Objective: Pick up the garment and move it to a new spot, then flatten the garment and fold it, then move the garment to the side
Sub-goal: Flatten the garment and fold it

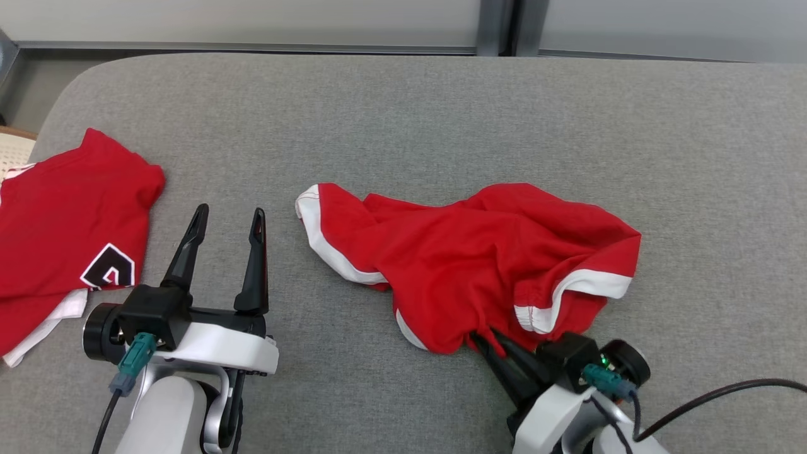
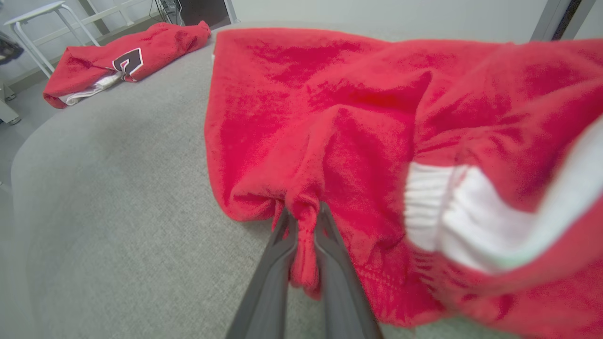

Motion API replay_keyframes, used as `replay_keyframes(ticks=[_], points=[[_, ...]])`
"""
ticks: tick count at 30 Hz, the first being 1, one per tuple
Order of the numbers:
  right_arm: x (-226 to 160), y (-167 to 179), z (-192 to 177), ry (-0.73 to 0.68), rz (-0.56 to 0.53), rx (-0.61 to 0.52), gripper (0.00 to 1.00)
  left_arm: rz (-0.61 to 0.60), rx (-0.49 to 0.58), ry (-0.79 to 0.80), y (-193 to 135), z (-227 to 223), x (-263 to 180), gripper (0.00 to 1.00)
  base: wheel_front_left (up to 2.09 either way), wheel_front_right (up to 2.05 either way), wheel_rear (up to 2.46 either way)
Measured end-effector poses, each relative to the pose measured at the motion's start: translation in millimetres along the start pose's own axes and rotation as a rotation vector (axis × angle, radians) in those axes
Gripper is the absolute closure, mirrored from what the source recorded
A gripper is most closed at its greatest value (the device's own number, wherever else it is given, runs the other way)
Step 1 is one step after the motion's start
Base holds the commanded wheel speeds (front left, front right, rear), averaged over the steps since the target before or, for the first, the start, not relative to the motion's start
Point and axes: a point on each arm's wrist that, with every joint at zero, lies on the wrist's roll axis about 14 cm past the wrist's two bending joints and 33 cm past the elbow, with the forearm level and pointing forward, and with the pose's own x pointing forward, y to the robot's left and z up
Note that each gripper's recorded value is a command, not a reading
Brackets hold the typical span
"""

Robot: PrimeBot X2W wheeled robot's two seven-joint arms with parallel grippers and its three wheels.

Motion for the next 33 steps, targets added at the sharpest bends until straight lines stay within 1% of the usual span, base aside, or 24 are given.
replay_keyframes(ticks=[5,10,13,17,20,23,24,25,29,33], points=[[-7.1,-24.3,46.8,-0.152,-0.071,0.01,1.0,-0.043,-0.001,-0.01,-13.8,0.7,7.2,0.0,0.0,0.0,0.0],[-24.2,-74.7,72.3,-0.237,-0.219,0.043,1.0,-0.082,-0.008,-0.006,-27.3,-3.9,16.3,0.0,0.0,0.0,0.0],[-31.5,-107.7,76.2,-0.245,-0.308,0.061,1.0,-0.102,-0.014,-0.005,-34.8,-6.8,24.3,0.0,0.0,0.0,0.0],[-36.3,-148.1,74.4,-0.221,-0.402,0.07,1.0,-0.119,-0.019,0.002,-40.9,-12.5,32.1,0.0,0.0,0.0,0.0],[-32.7,-173.0,70.9,-0.196,-0.445,0.077,1.0,-0.118,-0.021,0.01,-41.1,-17.8,38.6,0.0,0.0,0.0,0.0],[-25.2,-186.0,61.0,-0.166,-0.461,0.099,0.99,-0.114,-0.024,0.029,-40.6,-26.1,40.7,0.0,0.0,0.0,0.0],[-23.4,-187.9,60.5,-0.17,-0.462,0.096,0.62,-0.111,-0.023,0.034,-39.6,-28.0,41.2,0.0,0.0,0.0,0.0],[-22.7,-189.8,60.9,-0.18,-0.467,0.101,0.0,-0.111,-0.024,0.037,-39.5,-29.4,41.4,0.0,0.0,0.0,0.0],[-29.9,-191.3,69.2,-0.242,-0.481,0.107,0.0,-0.112,-0.027,0.032,-40.2,-27.7,42.3,0.0,0.0,0.0,0.0],[-49.7,-188.3,78.1,-0.314,-0.502,0.093,0.0,-0.108,-0.024,0.034,-38.6,-26.5,37.9,0.0,0.0,0.0,0.0]])
